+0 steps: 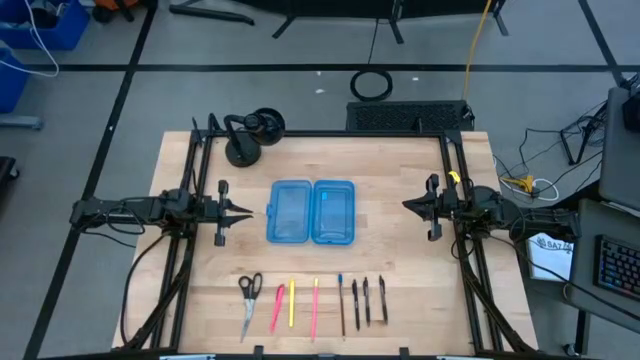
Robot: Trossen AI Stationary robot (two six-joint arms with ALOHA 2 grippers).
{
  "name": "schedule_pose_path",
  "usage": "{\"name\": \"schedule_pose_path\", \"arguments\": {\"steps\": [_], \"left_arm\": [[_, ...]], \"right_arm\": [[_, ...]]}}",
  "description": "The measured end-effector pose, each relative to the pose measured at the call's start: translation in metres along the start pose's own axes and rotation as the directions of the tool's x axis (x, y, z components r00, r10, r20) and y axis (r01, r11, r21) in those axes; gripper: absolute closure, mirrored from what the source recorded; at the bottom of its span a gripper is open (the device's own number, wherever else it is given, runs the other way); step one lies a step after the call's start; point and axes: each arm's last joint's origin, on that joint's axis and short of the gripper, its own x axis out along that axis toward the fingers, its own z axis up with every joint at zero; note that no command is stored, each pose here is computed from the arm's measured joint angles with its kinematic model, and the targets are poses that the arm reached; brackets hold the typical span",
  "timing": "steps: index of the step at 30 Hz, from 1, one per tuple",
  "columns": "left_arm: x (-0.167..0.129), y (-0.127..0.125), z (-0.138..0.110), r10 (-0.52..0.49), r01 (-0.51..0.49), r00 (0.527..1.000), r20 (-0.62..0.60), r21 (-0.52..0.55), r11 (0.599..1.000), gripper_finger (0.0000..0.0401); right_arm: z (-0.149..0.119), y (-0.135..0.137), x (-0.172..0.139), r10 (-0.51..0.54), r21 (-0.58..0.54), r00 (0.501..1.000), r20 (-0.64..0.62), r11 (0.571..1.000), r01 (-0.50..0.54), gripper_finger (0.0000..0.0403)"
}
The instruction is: Pick & place school supplies into a supply box
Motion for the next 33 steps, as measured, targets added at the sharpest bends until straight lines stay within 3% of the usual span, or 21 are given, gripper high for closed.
{"name": "schedule_pose_path", "arguments": {"steps": [14,21,24,27,33], "left_arm": [[0.0,0.0005,0.0024,0.005,-0.004,1.0,0.025,-0.015,1.0,0.0354],[0.0,0.0005,0.0029,0.004,0.0,1.0,0.03,-0.152,0.988,0.0354],[0.0,0.0001,0.0028,-0.009,0.018,0.999,0.031,-0.311,0.95,0.0354],[-0.0001,0.0016,0.0037,0.037,-0.021,0.999,0.034,-0.401,0.916,0.0354],[0.0014,0.0004,0.0059,0.012,0.025,0.998,0.054,-0.622,0.783,0.0354]], "right_arm": [[0.0001,0.0,0.0,0.0,0.0,1.0,0.001,1.0,0.0,0.0403],[0.0002,0.0,0.0,0.0,0.0,1.0,0.002,1.0,0.0,0.0403],[0.0003,0.0,0.0,0.0,0.0,1.0,0.002,1.0,0.0,0.0403],[0.0003,0.0,0.0,0.0,0.0,1.0,0.002,1.0,0.0,0.0403],[0.0003,0.0,0.0,0.0,0.0,1.0,0.002,1.0,0.0,0.0403]]}}
